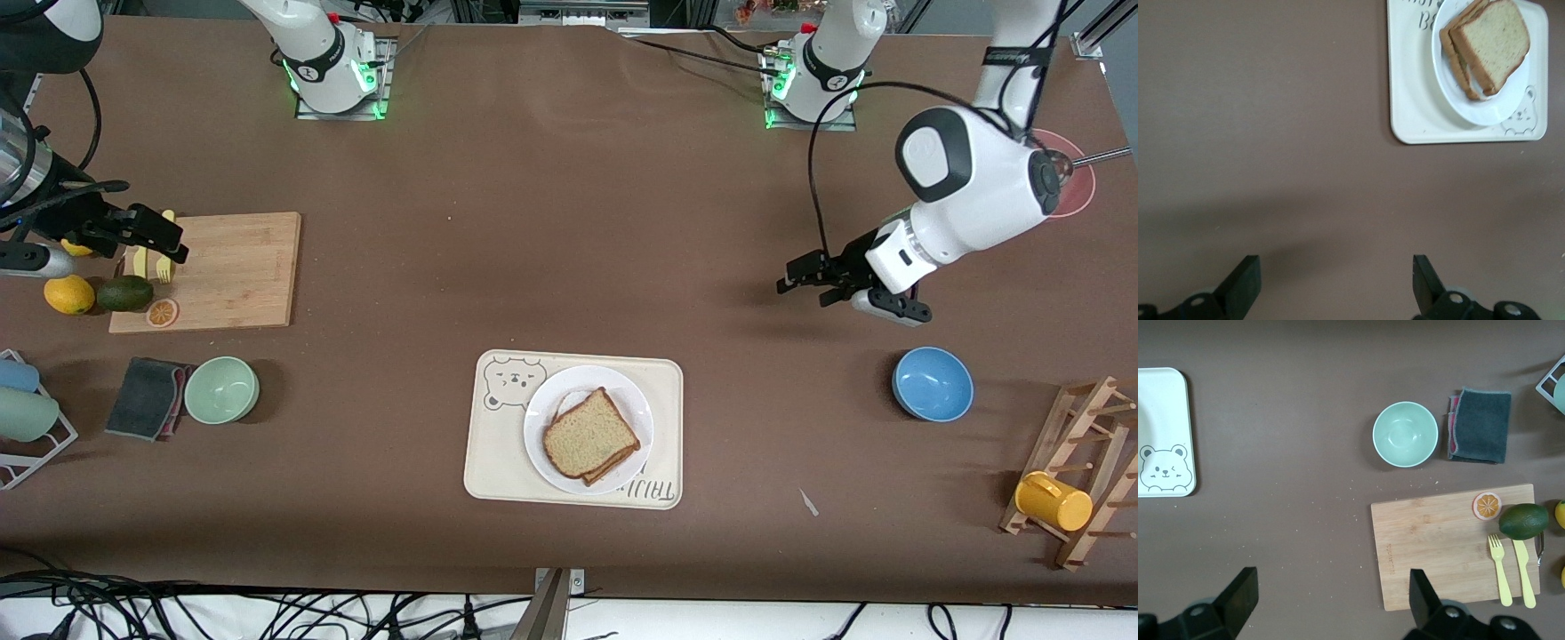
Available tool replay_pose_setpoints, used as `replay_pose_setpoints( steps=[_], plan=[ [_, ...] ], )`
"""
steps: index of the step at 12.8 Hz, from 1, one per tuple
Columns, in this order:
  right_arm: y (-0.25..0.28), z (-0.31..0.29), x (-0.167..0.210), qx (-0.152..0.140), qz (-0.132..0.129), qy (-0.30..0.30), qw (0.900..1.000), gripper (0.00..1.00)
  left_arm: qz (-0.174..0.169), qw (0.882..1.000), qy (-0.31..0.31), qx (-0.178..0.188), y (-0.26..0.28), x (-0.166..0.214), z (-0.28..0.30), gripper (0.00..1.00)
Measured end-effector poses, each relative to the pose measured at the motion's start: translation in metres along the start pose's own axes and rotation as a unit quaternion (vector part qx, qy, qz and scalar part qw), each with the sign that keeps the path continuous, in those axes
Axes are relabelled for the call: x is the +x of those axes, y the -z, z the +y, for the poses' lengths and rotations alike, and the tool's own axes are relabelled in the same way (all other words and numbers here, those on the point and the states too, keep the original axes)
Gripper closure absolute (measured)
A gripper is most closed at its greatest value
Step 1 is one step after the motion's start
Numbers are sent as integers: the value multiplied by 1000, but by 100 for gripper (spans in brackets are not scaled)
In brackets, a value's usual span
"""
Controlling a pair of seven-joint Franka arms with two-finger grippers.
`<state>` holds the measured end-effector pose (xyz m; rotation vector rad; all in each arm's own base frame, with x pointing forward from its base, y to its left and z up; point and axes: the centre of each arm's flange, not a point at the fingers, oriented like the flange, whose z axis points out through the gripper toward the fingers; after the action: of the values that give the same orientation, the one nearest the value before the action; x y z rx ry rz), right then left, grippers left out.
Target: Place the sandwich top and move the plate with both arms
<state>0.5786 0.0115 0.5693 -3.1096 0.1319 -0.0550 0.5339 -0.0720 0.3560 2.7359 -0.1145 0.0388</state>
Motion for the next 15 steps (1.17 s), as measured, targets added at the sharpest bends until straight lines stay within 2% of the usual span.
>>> replay_pose_setpoints(
  steps=[4,8,12,15],
  plan=[
    [0,0,0,0,0,0,1000,0,-55,994,-14,97,72,11,23,0],
    [-1,0,0,0,-1,0,1000,0,-67,983,-19,169,144,24,44,0],
    [-3,0,1,0,-3,0,1000,0,-68,975,2,214,190,25,57,0],
    [-4,2,3,4,0,-3,1000,0,-67,973,30,218,216,25,67,0]
  ],
)
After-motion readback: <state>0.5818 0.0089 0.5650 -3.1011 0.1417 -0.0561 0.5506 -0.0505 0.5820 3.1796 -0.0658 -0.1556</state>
